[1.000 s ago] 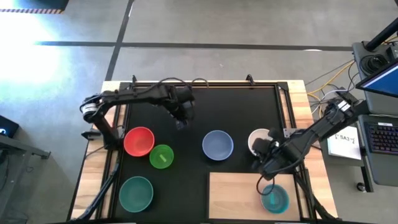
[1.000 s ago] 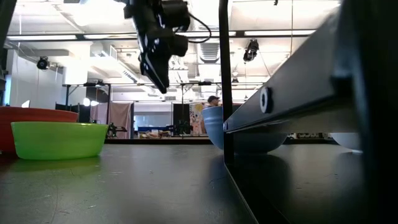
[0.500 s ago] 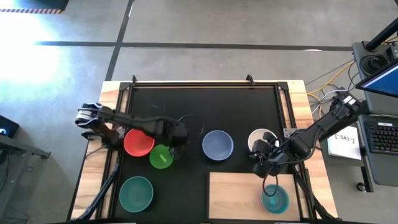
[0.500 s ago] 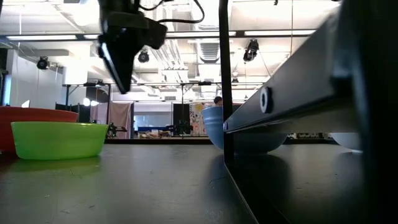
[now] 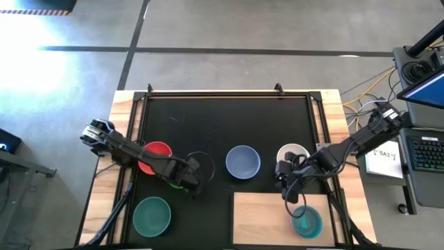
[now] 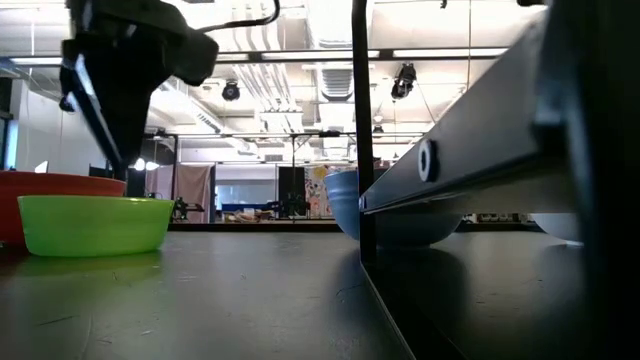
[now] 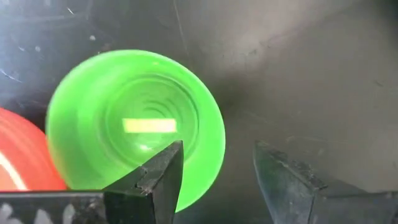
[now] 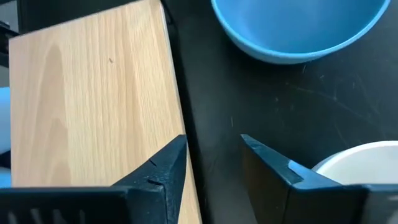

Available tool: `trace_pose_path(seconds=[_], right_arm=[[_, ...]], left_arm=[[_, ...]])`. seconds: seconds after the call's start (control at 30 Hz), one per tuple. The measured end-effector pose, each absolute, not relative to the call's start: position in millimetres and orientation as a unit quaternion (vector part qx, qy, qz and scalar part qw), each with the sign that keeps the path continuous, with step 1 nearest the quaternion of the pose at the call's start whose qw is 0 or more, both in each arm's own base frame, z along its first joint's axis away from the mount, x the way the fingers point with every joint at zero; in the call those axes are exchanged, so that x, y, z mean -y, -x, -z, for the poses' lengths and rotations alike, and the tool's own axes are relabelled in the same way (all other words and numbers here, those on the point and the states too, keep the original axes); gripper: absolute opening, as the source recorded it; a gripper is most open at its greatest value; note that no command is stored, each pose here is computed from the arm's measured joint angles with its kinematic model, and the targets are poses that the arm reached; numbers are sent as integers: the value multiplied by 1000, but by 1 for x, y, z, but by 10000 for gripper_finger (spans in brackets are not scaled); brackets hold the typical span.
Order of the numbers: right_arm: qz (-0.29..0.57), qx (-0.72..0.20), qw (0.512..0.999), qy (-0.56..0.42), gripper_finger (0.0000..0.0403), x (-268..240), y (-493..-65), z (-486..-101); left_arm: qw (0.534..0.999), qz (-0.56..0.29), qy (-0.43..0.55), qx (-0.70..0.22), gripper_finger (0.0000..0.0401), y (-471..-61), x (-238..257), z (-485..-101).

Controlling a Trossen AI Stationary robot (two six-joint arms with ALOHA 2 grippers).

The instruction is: Place and stack bowls onto a shelf

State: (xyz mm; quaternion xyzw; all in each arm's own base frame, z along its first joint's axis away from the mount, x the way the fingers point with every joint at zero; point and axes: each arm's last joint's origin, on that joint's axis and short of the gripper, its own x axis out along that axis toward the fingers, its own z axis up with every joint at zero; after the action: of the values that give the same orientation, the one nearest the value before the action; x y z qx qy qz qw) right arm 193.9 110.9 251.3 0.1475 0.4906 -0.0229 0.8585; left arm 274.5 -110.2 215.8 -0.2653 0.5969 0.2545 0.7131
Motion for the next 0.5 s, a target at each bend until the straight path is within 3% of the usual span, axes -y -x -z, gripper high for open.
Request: trace_pose_path(seconds=[0.5], right_arm=[[26,-482,861,-160,127,-112,-196,-257]], left_arm=[[714,-269,284,-581,161,-260,105,-165]])
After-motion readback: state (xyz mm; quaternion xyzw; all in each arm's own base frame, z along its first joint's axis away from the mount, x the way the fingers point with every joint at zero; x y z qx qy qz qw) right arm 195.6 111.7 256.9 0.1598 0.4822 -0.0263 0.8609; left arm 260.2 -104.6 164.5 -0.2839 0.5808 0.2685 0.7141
